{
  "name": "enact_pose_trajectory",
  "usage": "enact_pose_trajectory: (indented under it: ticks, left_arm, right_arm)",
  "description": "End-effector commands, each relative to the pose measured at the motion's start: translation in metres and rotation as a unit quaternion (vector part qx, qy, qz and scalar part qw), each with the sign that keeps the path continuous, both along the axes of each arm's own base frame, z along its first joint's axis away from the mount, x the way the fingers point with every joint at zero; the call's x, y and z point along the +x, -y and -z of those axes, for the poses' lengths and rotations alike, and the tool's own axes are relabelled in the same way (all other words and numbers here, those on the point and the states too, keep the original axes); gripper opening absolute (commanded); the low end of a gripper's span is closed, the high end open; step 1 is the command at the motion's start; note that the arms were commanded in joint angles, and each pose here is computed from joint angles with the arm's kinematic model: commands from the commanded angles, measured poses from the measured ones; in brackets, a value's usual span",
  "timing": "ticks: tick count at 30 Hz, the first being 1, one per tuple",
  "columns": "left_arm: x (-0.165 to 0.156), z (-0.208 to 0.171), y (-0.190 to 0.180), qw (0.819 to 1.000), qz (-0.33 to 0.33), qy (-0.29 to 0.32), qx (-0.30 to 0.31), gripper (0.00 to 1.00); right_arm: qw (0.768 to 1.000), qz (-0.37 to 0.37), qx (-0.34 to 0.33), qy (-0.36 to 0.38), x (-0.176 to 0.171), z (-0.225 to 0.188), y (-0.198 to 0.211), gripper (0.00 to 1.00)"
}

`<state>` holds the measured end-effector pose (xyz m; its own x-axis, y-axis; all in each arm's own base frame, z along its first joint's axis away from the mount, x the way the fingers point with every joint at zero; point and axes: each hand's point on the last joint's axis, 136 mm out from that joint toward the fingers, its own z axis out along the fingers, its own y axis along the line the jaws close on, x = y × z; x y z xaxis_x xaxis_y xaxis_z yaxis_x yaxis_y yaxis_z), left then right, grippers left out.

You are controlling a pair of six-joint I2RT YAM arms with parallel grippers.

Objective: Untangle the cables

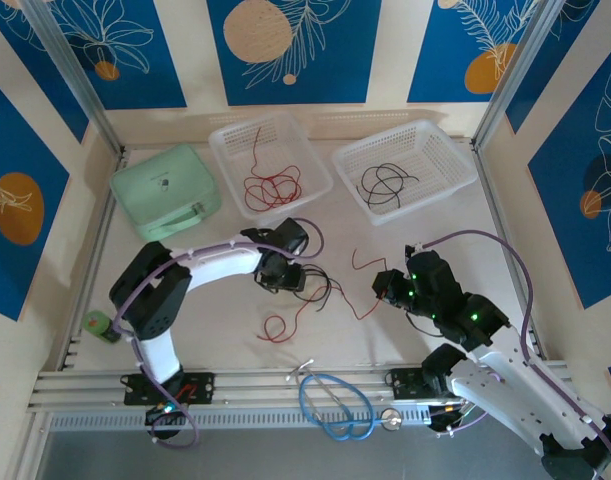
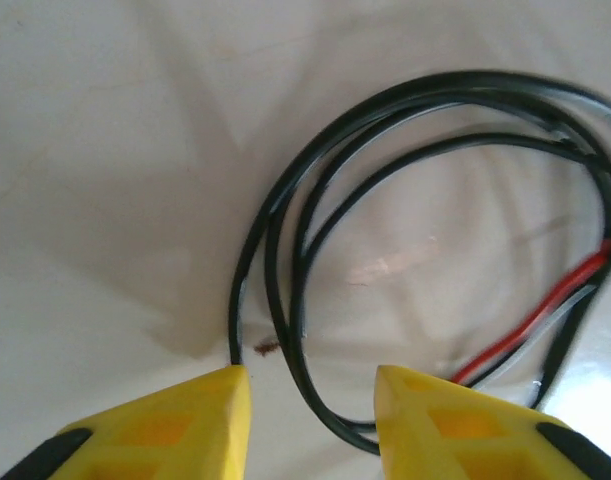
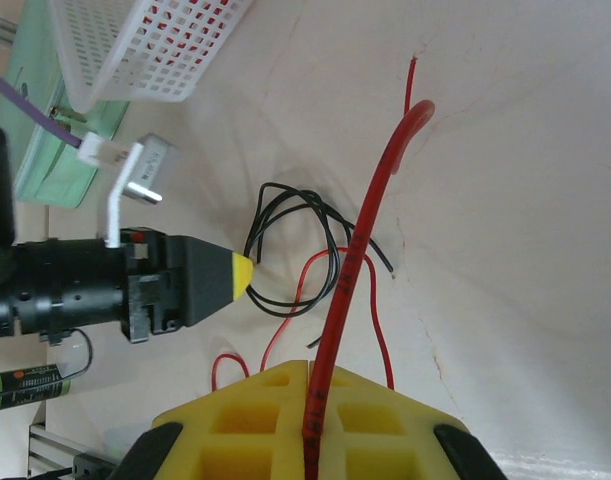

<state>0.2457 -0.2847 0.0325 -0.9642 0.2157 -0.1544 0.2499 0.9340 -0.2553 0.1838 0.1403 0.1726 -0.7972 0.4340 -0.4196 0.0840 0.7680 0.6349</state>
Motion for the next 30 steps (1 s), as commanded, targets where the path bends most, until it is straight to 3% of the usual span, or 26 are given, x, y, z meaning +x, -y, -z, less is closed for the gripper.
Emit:
enact_pose_trajectory:
  ticks: [1, 6, 12, 19, 24, 30]
  left_arm:
    - [0.001, 0.007, 0.005, 1.0, -0.001, -0.004, 0.006, 0.28]
    - [0.011, 0.015, -0.003, 0.999, -0.004, 0.017, 0.04, 0.0]
    - [0.025, -0.004, -0.046, 0.99, -0.031, 0.077, 0.115, 0.0]
    - [0.028, -0.028, -0.116, 0.976, -0.073, 0.1, 0.179, 0.0]
    - [0.024, -0.03, -0.144, 0.973, -0.104, 0.101, 0.18, 0.0]
    - [0.018, -0.019, -0.141, 0.978, -0.112, 0.093, 0.149, 0.0]
  right_arm:
    - [1.0, -0.014, 0.004, 0.007, -0.002, -0.003, -0.002, 0.0]
    - [1.0, -0.013, 0.001, 0.015, -0.003, -0.01, 0.001, 0.0]
    - [0.999, 0.003, -0.026, 0.04, -0.007, -0.032, 0.021, 0.0]
    - [0.991, 0.042, -0.089, 0.09, -0.009, -0.081, 0.062, 0.0]
    - [0.982, 0.056, -0.122, 0.133, -0.005, -0.125, 0.08, 0.0]
    - [0.974, 0.032, -0.121, 0.189, 0.008, -0.184, 0.073, 0.0]
